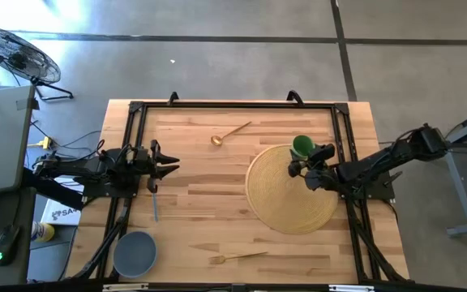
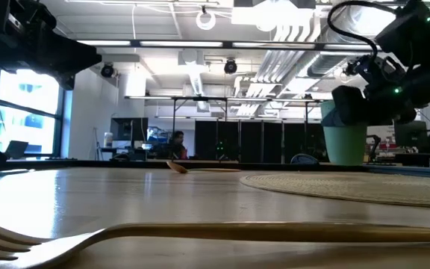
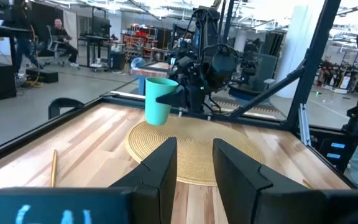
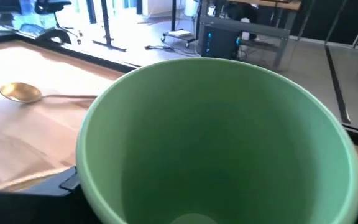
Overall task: Pick & Place Utensil
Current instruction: Put the green cup on the brown placemat
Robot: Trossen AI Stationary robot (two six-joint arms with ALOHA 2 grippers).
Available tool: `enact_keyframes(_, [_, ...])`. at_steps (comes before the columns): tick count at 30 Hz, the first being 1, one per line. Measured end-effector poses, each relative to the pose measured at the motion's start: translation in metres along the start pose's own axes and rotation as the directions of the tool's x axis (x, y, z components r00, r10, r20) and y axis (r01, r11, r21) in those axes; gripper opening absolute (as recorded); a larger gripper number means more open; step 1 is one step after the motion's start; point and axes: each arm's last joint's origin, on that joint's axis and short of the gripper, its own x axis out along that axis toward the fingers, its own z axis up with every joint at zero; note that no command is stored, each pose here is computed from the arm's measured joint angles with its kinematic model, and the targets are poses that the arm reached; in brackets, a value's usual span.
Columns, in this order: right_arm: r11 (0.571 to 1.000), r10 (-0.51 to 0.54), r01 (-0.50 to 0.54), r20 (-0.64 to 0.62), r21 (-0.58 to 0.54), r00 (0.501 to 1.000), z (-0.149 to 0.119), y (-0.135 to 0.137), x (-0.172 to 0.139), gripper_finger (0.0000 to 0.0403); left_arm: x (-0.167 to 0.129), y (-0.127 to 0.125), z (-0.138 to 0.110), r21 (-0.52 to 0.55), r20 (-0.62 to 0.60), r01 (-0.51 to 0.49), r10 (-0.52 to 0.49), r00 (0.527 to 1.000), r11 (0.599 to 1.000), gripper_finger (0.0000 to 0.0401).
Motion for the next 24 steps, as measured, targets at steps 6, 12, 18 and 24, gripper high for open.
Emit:
enact_keyframes(6, [0.999, 0.015, -0.016, -0.038, -0.045, 0.999, -0.004, -0.012, -0.003, 0.0353, 0.0, 0.0, 0.0, 0.0, 0.0, 0.0, 0.0, 1.0, 1.0, 0.0101])
enact_keyframes(12, [0.999, -0.007, 0.002, -0.12, -0.043, 0.993, -0.004, -0.031, -0.009, 0.0353, 0.0, 0.0, 0.0, 0.0, 0.0, 0.0, 0.0, 1.0, 1.0, 0.0101])
enact_keyframes(18, [1.0, -0.025, 0.021, -0.172, -0.022, 0.985, 0.005, -0.047, -0.017, 0.0353, 0.0, 0.0, 0.0, 0.0, 0.0, 0.0, 0.0, 1.0, 1.0, 0.0101])
enact_keyframes(24, [0.998, -0.057, 0.059, -0.248, 0.0, 0.967, 0.002, -0.065, -0.022, 0.0353, 0.0, 0.0, 0.0, 0.0, 0.0, -0.001, 0.001, 1.0, 1.0, 0.0101])
